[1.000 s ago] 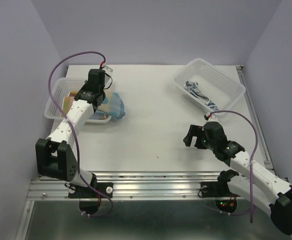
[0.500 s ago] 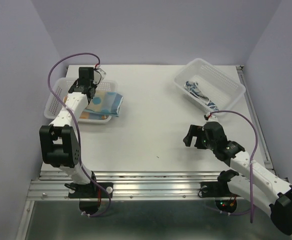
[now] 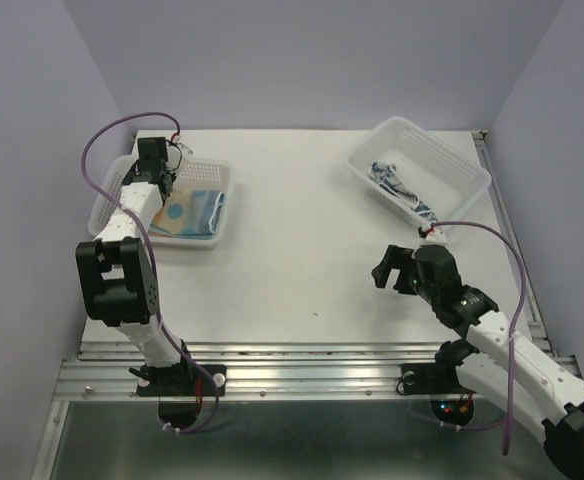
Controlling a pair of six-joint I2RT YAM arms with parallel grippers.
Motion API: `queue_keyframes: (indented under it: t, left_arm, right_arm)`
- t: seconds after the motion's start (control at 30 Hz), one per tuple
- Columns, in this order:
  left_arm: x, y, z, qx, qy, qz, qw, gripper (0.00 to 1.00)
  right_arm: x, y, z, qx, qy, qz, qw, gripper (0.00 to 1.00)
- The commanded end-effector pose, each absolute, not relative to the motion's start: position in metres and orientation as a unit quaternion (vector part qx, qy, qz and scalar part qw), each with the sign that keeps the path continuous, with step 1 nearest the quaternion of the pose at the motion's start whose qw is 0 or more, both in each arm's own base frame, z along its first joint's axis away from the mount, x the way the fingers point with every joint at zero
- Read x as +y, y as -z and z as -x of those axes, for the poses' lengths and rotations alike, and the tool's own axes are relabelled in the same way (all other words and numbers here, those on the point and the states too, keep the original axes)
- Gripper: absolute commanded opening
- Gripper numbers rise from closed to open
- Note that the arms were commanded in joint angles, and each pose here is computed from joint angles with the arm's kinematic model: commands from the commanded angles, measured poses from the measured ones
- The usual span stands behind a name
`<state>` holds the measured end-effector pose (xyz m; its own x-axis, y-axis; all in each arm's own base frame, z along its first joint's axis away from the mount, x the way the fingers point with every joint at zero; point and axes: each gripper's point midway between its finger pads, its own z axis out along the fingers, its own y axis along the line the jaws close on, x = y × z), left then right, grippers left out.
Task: Fold and stack the towels
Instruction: Neatly place the folded towel into the bin
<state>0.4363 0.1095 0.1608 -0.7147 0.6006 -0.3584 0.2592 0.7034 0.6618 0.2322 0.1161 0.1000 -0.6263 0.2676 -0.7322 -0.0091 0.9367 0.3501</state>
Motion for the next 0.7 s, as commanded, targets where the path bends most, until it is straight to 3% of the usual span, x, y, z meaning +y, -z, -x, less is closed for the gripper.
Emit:
queue_keyframes:
  t: [0.0,0.57,0.63,0.67]
  left_arm:
    - [0.124,-0.19,-0.448,0.864,-0.326,-0.225,0.312,0.0]
    - [0.137,-0.202,-0.443,0.857,-0.331,-0.192,0.346,0.0]
    - [0.137,-0.203,-0.443,0.857,-0.329,-0.185,0.35,0.6]
    - [0.136,-0.205,-0.444,0.857,-0.33,-0.183,0.353,0.81]
  right_arm:
    - [0.114,-0.11,-0.239,0.87,-0.162,-0.079,0.459,1.0]
    - [0.121,-0.104,-0.238,0.878,-0.172,-0.064,0.442,1.0]
    - [0.122,-0.103,-0.237,0.879,-0.173,-0.063,0.44,1.0]
    - [0.122,-0.103,-0.237,0.879,-0.173,-0.063,0.439,1.0]
